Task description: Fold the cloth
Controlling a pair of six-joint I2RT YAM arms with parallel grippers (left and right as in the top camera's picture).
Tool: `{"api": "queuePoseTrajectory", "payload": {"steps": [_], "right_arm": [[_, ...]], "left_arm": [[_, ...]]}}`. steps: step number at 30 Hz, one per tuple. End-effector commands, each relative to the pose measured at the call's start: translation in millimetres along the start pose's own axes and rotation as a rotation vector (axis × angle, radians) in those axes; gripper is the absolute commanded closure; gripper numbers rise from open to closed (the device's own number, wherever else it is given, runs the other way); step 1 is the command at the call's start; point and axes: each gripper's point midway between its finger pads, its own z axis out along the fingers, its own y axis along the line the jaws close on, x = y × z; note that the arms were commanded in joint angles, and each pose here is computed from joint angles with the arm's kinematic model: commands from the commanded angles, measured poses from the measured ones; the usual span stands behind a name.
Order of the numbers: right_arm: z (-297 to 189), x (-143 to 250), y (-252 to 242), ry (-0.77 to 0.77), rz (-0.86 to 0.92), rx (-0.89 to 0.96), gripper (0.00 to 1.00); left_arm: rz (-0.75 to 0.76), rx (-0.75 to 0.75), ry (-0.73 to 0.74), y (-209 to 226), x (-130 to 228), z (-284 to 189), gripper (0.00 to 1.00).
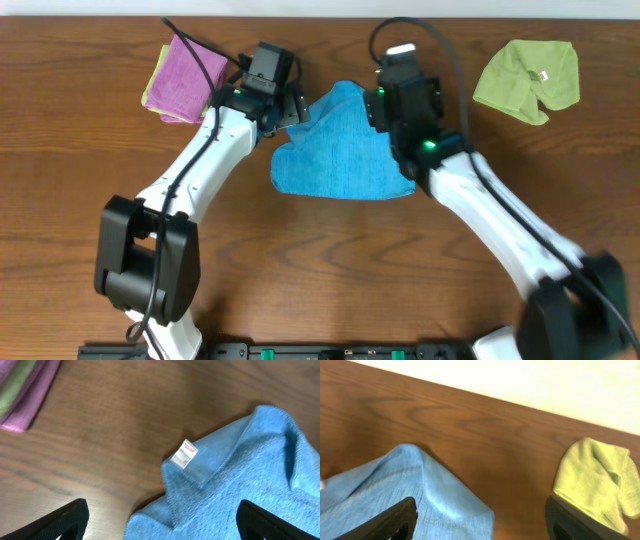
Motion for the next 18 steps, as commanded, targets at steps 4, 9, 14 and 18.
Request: {"api": "queuePoseTrajectory", "payload": {"steps": [4, 9, 14, 18], "right_arm": [[-59.8, 6.8, -13.7, 0.099, 0.181, -0.165, 0.12], [-80.5, 49.0, -33.8, 0.307, 0.35, -0.26, 0.11], [-82.8, 67.7, -50.1, 0.375, 0.443, -0.315, 0.22], [-82.2, 78.2, -49.4, 0.406, 0.505, -0.407, 0.2]], "left_arm": [[-0.03, 0.056, 0.037, 9.4, -3.0, -44.1, 0.05], [-0.137, 0.118, 0.258, 29.5, 30.3, -50.7, 0.05], [-0.2, 0.182, 0.368, 36.6, 52.4, -45.6, 0.05], [-0.225, 0.216, 0.429, 36.9, 74.4, -35.0, 0.05]]}}
